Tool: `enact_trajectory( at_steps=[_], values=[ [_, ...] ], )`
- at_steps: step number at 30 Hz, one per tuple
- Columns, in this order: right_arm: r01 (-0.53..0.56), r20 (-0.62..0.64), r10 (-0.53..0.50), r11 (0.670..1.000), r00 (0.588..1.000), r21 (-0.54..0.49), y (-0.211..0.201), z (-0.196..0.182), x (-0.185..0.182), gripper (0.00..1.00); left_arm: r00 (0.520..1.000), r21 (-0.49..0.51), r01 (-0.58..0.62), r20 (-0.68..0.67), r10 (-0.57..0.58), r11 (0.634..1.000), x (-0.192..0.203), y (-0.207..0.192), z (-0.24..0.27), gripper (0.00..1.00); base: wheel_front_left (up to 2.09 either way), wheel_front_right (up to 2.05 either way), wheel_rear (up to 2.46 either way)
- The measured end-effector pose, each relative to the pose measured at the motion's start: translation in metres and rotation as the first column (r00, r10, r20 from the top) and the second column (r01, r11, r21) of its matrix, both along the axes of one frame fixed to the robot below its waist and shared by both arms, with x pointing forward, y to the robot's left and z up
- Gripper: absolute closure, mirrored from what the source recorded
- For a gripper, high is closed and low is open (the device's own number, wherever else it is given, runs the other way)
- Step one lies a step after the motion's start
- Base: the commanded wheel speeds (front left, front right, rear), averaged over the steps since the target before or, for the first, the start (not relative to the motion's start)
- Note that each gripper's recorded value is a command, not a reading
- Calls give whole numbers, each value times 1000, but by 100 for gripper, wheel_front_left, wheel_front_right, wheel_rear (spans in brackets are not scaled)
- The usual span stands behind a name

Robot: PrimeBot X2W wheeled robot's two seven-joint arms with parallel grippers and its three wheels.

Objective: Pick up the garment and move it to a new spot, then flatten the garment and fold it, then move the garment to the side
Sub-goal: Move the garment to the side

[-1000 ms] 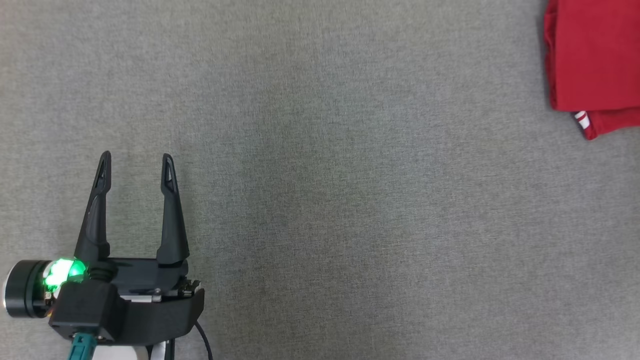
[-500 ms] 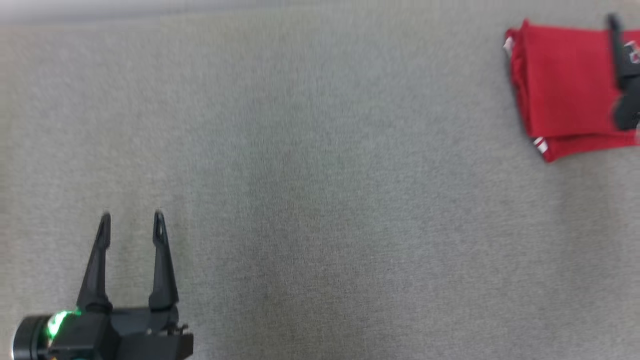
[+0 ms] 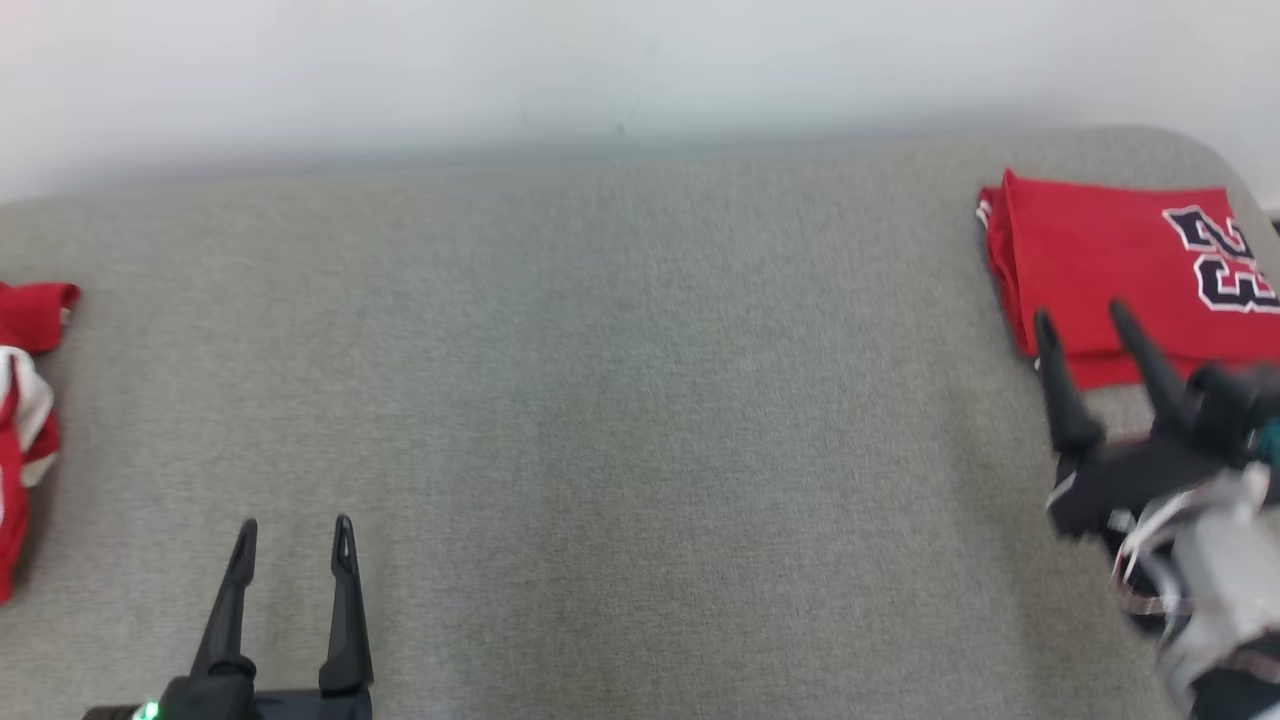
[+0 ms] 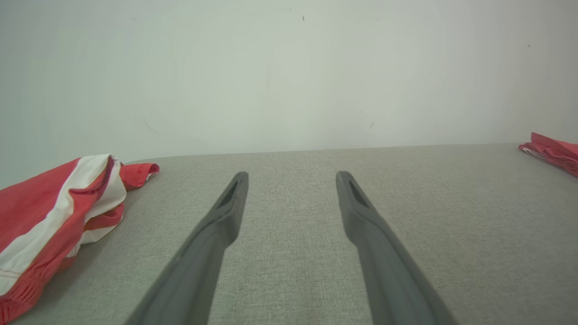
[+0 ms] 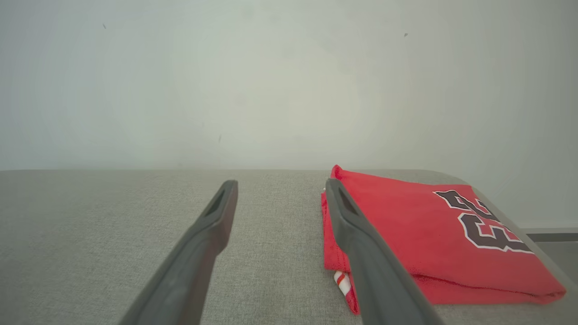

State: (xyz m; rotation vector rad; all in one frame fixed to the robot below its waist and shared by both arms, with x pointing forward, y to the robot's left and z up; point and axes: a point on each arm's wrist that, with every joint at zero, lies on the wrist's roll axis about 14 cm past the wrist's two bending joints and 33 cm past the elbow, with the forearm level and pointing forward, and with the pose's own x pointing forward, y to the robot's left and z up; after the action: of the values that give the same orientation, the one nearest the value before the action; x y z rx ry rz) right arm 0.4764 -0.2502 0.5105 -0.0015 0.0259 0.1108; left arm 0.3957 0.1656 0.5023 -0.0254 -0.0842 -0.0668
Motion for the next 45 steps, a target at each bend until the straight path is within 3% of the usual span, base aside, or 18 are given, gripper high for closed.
enact_trajectory(
  at_steps=[8, 20, 45],
  values=[
    [-12, 67, 8, 998, 998, 59, 46, -6, -52, 0, 999, 5, -36, 0, 36, 999, -21, 14, 3, 0, 0, 0, 0],
    [41, 90, -49, 995, 995, 90, 65, -8, -102, 0, 999, -20, -45, -14, 45, 999, -38, 15, 0, 0, 0, 0, 0],
    [52, 38, -56, 995, 998, 91, 69, -25, -120, 0, 998, -29, -49, -51, 47, 998, -46, 15, -12, 0, 0, 0, 0]
  ],
)
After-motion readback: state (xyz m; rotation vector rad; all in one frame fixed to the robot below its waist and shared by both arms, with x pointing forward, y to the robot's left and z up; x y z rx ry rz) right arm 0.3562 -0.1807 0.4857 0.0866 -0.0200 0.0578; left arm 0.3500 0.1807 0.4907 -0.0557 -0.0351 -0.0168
